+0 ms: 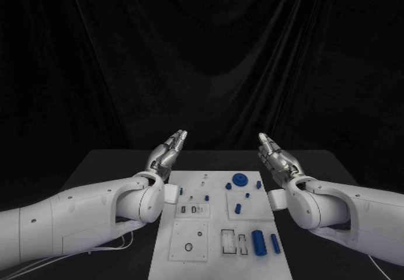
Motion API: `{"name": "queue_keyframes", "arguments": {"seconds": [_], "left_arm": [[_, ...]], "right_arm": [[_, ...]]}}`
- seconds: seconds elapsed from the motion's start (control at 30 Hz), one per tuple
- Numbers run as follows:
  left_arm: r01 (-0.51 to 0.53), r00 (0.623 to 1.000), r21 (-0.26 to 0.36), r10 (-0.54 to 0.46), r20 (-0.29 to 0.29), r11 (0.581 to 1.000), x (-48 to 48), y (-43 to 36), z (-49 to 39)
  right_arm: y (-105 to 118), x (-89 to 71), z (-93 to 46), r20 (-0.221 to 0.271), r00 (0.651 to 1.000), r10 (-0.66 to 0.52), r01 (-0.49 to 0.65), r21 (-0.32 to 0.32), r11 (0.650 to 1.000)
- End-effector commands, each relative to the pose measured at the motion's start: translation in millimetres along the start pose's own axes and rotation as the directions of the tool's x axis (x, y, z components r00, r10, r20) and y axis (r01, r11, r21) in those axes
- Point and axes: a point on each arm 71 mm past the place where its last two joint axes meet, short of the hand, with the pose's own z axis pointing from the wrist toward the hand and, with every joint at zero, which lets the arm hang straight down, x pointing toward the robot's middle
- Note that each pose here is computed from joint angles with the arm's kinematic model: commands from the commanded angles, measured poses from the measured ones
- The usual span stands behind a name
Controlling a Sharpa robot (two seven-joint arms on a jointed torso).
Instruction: Assemble the parts on the task board
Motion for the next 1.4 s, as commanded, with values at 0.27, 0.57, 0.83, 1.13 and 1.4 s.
{"name": "queue_keyframes", "arguments": {"seconds": [0.27,0.57,0.83,1.13,1.4], "left_arm": [[0.235,0.955,0.053,-0.220,-0.201,0.971,9.8,-14.2,3.5],[0.234,0.958,0.080,-0.216,-0.188,0.969,2.0,-16.1,4.2],[0.185,0.972,0.112,-0.165,-0.165,0.976,-9.0,-18.4,1.5],[0.034,0.982,0.236,0.012,-0.189,0.971,-21.3,-26.8,-3.8],[-0.044,0.969,0.298,0.113,-0.219,0.954,-26.2,-31.8,-11.8]], "right_arm": [[-2.3,6.0,-1.9,-0.111,0.987,0.119,-0.109,0.090,0.990],[-1.9,-3.4,-4.5,-0.124,0.983,0.135,-0.124,0.095,0.988],[1.2,-14.7,-7.1,-0.126,0.989,0.076,-0.069,0.055,0.996],[16.9,-26.8,-9.5,-0.210,0.965,-0.160,0.151,-0.058,0.987],[39.9,-31.8,-9.1,-0.295,0.851,-0.435,0.424,-0.103,0.900]]}}
